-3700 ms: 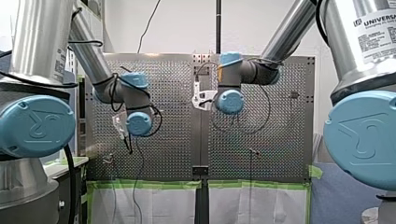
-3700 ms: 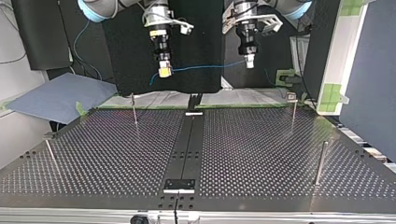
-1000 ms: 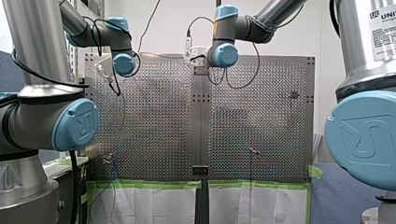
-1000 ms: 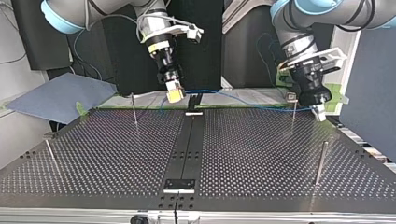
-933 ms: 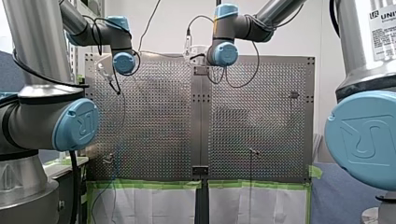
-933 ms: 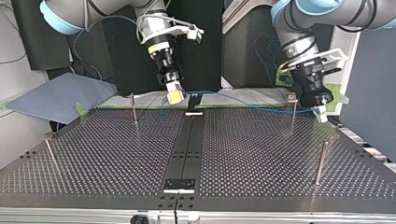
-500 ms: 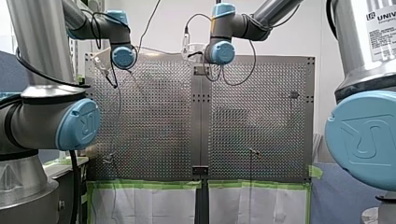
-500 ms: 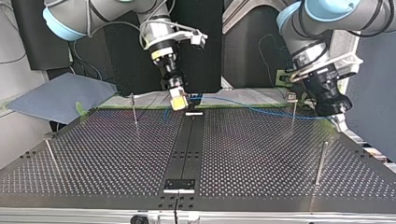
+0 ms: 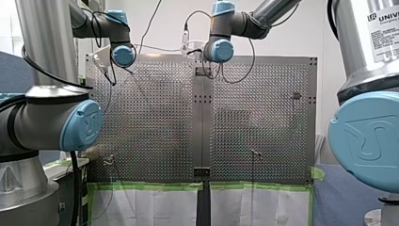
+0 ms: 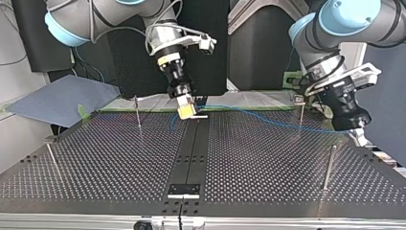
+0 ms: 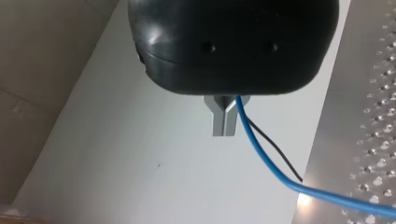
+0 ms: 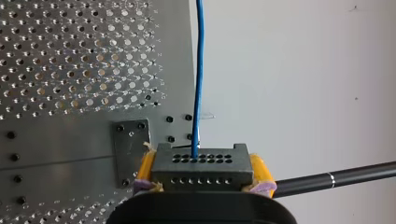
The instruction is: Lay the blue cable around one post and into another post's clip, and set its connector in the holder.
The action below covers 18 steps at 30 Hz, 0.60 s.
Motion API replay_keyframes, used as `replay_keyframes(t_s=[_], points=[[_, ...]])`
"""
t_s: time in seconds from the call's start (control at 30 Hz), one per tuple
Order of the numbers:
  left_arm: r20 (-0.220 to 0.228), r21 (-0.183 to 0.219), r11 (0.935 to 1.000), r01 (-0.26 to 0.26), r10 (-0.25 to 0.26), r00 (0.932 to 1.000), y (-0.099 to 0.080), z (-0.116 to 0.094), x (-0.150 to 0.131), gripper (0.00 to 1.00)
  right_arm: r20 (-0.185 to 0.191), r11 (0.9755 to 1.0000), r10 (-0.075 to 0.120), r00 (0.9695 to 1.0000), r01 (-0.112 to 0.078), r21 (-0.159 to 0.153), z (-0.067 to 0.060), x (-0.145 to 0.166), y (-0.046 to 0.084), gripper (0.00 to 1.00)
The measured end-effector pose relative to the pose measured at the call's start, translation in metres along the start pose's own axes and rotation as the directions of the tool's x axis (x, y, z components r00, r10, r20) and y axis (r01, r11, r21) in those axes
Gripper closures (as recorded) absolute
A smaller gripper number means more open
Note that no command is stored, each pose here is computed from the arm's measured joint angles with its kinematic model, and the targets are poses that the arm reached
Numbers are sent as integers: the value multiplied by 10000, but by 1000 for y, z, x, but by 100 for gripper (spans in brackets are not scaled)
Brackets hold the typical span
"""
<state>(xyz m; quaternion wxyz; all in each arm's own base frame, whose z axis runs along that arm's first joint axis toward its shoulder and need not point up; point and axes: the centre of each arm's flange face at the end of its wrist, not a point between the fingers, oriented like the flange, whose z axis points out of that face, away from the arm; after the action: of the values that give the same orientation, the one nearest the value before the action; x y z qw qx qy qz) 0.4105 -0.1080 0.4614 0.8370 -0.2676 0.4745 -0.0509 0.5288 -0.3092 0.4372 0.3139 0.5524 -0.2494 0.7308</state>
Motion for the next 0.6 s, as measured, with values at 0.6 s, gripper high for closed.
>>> replay_keyframes(t_s=[0.6], points=[[177, -271, 9996, 38, -34, 9998, 16, 37, 4, 98, 225, 9994, 51, 9997, -58, 330, 33, -9, -24, 100]])
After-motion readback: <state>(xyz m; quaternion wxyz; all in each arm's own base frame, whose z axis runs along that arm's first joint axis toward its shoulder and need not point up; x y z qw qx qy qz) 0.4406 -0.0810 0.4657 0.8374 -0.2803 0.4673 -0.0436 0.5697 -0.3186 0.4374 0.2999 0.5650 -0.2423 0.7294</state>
